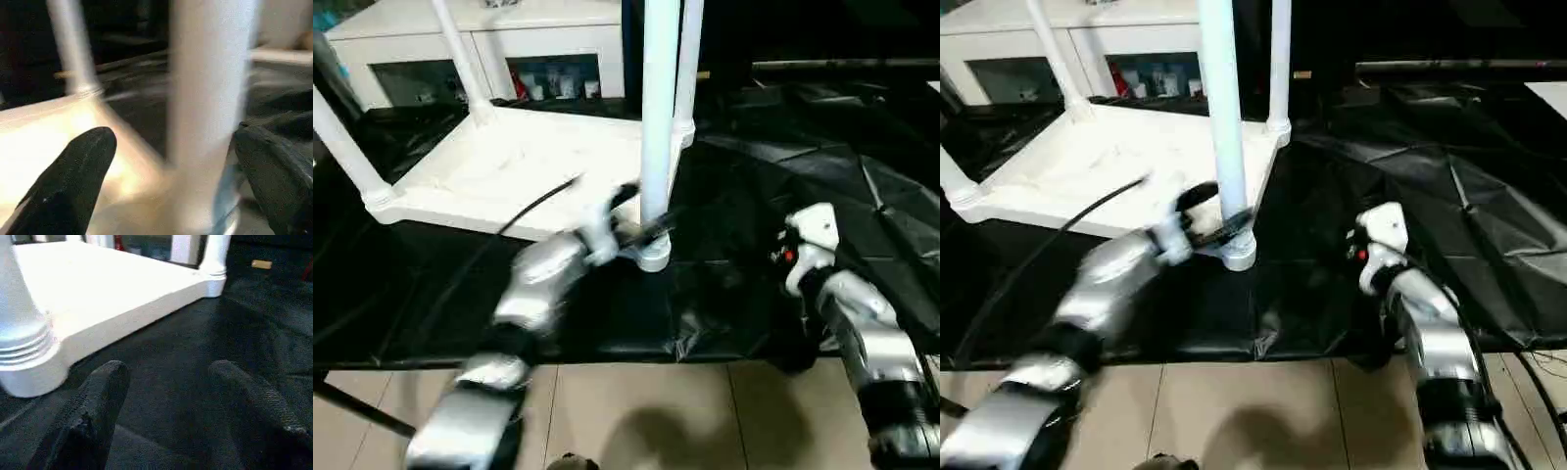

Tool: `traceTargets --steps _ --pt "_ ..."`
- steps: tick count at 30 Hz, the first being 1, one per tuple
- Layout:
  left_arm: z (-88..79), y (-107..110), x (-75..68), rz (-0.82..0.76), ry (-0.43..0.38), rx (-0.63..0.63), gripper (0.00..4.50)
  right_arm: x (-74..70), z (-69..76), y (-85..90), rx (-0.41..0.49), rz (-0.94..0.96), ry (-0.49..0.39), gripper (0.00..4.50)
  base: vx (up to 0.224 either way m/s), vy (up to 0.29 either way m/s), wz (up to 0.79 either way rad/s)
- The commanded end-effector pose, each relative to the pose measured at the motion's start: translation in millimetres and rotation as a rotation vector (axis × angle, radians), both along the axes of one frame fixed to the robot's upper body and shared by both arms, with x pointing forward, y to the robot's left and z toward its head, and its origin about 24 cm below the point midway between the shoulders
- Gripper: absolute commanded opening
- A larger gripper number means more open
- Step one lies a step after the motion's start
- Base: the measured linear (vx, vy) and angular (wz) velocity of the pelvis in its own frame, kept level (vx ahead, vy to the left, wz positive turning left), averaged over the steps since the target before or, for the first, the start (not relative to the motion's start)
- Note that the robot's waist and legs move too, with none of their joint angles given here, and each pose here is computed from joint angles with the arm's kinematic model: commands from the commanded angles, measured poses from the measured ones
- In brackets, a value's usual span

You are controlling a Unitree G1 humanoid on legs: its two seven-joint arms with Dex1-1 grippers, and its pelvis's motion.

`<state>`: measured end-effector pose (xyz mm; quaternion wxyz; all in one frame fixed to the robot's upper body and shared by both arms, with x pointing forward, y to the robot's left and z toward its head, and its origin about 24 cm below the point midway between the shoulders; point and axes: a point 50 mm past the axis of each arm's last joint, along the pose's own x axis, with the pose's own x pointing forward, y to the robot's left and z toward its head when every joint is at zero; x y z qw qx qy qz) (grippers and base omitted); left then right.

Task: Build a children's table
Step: Rotate table base

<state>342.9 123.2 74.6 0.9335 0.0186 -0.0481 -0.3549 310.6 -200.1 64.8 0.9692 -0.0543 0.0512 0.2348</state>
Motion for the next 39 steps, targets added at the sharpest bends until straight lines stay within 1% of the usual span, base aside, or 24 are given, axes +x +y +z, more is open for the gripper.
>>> traceTargets --steps 1,2,3,5,7,8,10,11,14,15,16,17,20,24,30,32,34,37,39 --pt "-0.6 22.6 -2.2 0.123 -0.003 0.025 4.45 -2.6 0.1 6.1 0.012 -0.005 0.018 3.16 0.000 0.000 0.00" --pt "-0.7 23.2 -2.4 0.126 -0.003 0.026 4.45 -2.7 0.0 6.2 0.012 -0.006 0.018 3.16 0.000 0.000 0.00" --pt "-1.4 28.8 -8.6 0.150 -0.018 0.010 4.45 -3.3 -1.2 7.2 0.003 -0.028 0.014 3.16 0.000 0.000 0.00" --pt "-5.4 39.6 -21.2 0.225 -0.004 -0.017 4.45 -3.4 -2.9 7.6 0.008 -0.103 0.015 3.16 0.000 0.000 0.00" --pt "-2.7 52.3 -36.5 0.353 -0.040 -0.081 4.45 -4.7 -2.9 8.5 0.026 -0.195 0.026 3.16 0.000 0.000 0.00" --pt "0.3 59.6 -46.1 0.430 -0.078 -0.108 4.45 -7.1 -1.1 10.6 0.028 -0.230 0.016 3.16 0.000 0.000 0.00" --pt "1.8 64.9 -59.4 0.524 -0.094 -0.128 4.45 -13.6 0.9 17.0 0.068 -0.270 0.014 3.16 0.000 0.000 0.00" --pt "1.0 66.3 -63.6 0.576 -0.084 -0.149 4.45 -16.5 1.0 19.7 0.080 -0.280 0.013 3.16 0.000 0.000 0.00" --pt "-0.6 65.4 -66.5 0.612 -0.072 -0.169 4.45 -18.9 0.5 22.0 0.094 -0.282 0.014 3.16 0.000 0.000 0.00" --pt "-2.4 64.6 -67.5 0.620 -0.060 -0.164 4.45 -19.5 0.4 22.9 0.107 -0.286 0.015 3.16 0.000 0.000 0.00" --pt "-6.5 61.4 -69.5 0.643 -0.050 -0.145 4.45 -20.3 -0.3 26.6 0.142 -0.289 0.020 3.16 0.000 0.000 0.00" --pt "-7.4 60.0 -70.9 0.653 -0.040 -0.143 4.45 -20.6 -0.2 28.4 0.150 -0.289 0.023 3.16 0.000 0.000 0.00" --pt "-6.3 55.1 -70.0 0.669 -0.025 -0.110 4.45 -19.7 0.7 32.5 0.141 -0.288 0.029 3.16 0.000 0.000 0.00" --pt "-2.7 53.4 -67.0 0.680 -0.033 -0.099 4.45 -17.6 2.0 34.9 0.142 -0.279 0.031 3.16 0.029 -0.006 -0.07" --pt "-2.5 56.2 -66.7 0.693 -0.030 -0.062 4.45 -14.6 1.3 43.0 0.132 -0.216 0.040 3.16 0.155 -0.039 -0.05" --pt "-1.8 56.8 -66.8 0.696 -0.030 -0.058 4.45 -14.9 0.7 45.1 0.119 -0.196 0.042 3.16 0.227 0.017 0.05" --pt "-0.5 58.7 -67.1 0.698 -0.031 -0.058 4.45 -15.6 -0.1 49.3 0.085 -0.168 0.037 3.16 0.257 -0.012 0.01" --pt "0.2 58.6 -67.4 0.697 -0.030 -0.057 4.45 -15.6 -0.8 49.9 0.118 -0.180 0.053 3.16 0.209 -0.059 -0.08" --pt "0.2 58.1 -68.2 0.685 -0.026 -0.061 4.45 -15.3 0.4 49.8 0.119 -0.175 0.050 3.16 0.196 -0.078 -0.02"
